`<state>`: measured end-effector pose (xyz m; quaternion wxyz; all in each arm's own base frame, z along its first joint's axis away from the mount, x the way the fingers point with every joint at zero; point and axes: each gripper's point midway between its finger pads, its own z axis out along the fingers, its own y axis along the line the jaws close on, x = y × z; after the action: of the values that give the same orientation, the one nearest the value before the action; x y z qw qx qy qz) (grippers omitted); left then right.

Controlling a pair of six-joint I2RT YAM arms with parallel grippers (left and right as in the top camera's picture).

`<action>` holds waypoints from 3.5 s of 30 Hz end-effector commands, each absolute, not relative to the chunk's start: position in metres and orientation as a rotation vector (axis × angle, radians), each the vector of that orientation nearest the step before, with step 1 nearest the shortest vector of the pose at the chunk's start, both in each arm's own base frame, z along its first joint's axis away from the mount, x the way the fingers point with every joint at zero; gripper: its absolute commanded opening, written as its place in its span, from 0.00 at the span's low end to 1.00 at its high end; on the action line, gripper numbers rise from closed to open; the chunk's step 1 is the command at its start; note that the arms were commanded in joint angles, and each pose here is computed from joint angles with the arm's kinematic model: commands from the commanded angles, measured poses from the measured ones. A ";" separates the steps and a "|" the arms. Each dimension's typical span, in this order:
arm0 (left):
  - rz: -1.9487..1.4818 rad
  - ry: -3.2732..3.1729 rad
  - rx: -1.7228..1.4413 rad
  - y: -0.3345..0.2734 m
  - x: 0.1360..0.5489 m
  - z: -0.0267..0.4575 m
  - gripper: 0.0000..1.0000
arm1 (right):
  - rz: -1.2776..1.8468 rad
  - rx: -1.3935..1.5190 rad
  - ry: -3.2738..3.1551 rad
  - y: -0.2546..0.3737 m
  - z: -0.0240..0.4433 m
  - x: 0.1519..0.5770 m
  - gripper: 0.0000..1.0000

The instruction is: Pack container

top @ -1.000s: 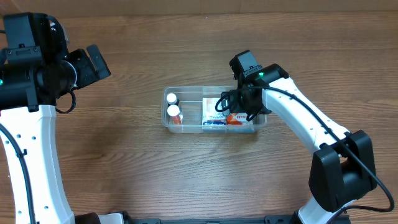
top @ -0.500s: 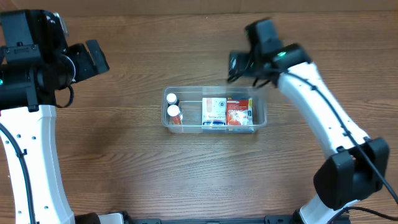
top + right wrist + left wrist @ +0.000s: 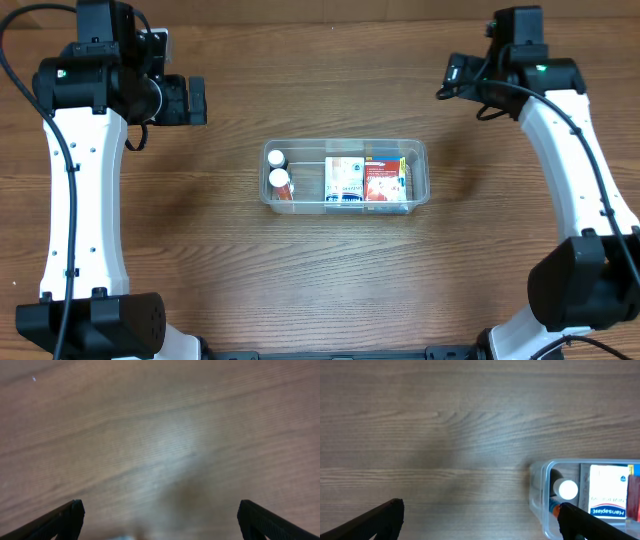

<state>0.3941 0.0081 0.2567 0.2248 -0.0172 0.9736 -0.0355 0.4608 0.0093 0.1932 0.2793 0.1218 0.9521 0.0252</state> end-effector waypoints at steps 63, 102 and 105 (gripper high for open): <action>-0.116 2.368 -0.001 -0.015 0.177 0.256 1.00 | 0.058 -0.080 1.492 0.016 0.208 0.241 1.00; -0.068 2.386 0.008 -0.009 0.170 0.251 1.00 | 0.045 -0.245 1.561 0.032 0.173 0.244 1.00; -0.041 2.326 0.005 -0.006 0.172 0.243 1.00 | 0.045 -0.245 1.561 0.032 0.173 0.244 1.00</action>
<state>0.1743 -0.0117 0.2519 0.3748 0.0024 0.9264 -0.0348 0.2437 0.0317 0.1742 0.7010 -0.1070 0.7048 0.0218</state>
